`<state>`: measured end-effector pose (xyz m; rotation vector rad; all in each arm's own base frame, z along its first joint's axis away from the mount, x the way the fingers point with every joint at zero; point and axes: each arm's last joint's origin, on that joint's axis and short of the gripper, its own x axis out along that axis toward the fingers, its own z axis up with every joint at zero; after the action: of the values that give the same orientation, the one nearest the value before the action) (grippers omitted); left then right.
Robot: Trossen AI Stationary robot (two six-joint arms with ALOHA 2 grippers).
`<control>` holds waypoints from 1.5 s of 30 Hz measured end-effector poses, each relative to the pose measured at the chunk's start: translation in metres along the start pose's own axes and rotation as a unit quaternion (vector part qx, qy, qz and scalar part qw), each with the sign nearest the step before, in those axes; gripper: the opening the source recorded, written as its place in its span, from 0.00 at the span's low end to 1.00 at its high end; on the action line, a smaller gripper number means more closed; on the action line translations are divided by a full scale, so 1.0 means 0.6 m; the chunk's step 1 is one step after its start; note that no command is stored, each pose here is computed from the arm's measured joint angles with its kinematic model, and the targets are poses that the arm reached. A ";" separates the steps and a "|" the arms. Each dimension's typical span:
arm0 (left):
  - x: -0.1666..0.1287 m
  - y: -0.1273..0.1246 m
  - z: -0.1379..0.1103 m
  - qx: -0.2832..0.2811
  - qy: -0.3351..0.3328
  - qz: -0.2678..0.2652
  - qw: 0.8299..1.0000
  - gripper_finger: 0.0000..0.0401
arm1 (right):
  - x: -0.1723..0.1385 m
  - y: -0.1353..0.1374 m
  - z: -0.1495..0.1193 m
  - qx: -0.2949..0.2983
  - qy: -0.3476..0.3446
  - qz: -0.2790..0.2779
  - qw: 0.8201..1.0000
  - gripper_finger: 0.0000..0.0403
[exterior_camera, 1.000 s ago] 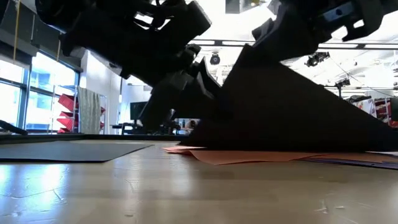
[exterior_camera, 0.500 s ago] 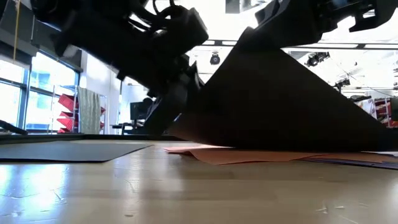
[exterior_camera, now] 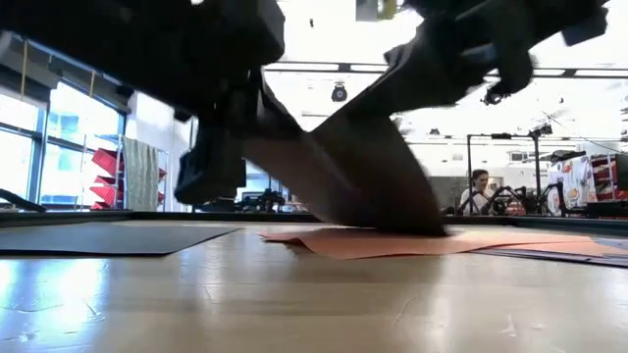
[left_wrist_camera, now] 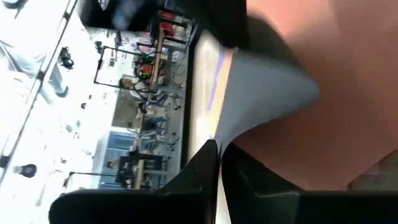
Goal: Organize paper
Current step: Stack the right black paper on top of the left black paper
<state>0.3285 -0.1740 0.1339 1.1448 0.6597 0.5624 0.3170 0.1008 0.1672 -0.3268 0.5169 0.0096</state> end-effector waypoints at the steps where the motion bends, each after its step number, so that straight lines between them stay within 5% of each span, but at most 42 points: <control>1: -0.002 0.002 0.003 0.004 0.002 0.001 1.000 0.00 | 0.006 -0.003 -0.003 -0.001 0.001 -0.004 1.000 0.00; 8: -0.015 0.007 0.001 0.054 0.036 0.036 0.997 0.00 | 0.042 -0.015 -0.011 -0.050 -0.041 -0.028 0.998 0.00; 17: -0.041 -0.007 -0.033 0.070 0.043 0.013 0.997 0.00 | 0.084 -0.023 0.009 -0.071 -0.023 0.004 0.997 0.00; 23: -0.062 -0.010 -0.068 0.040 0.063 -0.022 0.997 0.00 | 0.088 -0.015 0.046 -0.101 -0.008 0.047 0.994 0.00; 33: -0.104 -0.001 -0.109 -0.016 0.110 -0.052 0.992 0.00 | 0.087 -0.019 0.084 -0.193 -0.041 0.023 0.980 0.00; 45: -0.161 0.043 -0.128 -0.049 0.194 -0.043 0.979 0.00 | 0.091 -0.041 0.097 -0.226 -0.089 0.006 0.970 0.00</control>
<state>0.2051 -0.1853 0.1557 0.9161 1.0013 0.7452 0.3947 0.0915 0.1957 -0.7617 0.3328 0.1684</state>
